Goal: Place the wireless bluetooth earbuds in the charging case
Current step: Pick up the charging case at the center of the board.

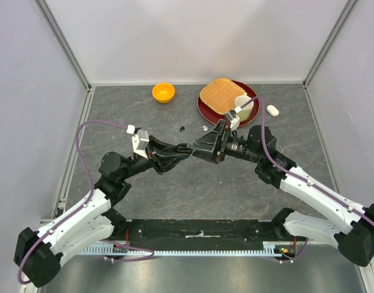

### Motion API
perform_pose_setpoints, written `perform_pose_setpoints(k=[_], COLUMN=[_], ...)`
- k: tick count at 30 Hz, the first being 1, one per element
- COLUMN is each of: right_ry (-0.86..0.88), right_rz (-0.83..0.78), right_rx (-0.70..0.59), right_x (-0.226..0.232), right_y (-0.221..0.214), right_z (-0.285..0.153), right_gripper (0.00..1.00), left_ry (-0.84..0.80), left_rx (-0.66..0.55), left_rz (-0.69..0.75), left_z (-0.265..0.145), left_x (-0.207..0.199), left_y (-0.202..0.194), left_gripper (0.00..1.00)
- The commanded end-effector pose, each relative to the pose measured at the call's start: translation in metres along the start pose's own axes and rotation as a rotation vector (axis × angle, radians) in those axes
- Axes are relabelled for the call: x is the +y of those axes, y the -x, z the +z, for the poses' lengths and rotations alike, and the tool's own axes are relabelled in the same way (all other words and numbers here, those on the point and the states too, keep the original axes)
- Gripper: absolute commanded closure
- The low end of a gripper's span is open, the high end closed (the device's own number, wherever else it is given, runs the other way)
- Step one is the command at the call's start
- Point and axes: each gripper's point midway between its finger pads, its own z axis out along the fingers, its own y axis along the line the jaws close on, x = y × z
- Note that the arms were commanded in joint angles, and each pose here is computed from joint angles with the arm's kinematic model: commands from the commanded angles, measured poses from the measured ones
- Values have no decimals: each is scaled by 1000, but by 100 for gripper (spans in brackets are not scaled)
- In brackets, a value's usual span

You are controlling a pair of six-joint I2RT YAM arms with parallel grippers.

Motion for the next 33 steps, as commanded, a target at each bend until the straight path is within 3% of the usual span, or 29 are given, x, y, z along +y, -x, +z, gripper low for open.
perform_pose_setpoints(k=[1, 11, 23, 33], right_ry=[133, 129, 173, 199], right_rz=[154, 373, 466, 502], right_rx=[-1, 22, 21, 29], right_x=[35, 23, 21, 27], right_y=[5, 1, 2, 2], right_z=[-2, 2, 3, 5], right_gripper=[2, 9, 21, 38], left_ry=[-1, 10, 5, 19], left_rx=[-69, -100, -96, -93], left_rz=[137, 195, 195, 191], left_z=[5, 9, 14, 17], left_x=[1, 2, -1, 1], left_y=[22, 27, 23, 19], left_gripper=[98, 98, 98, 98])
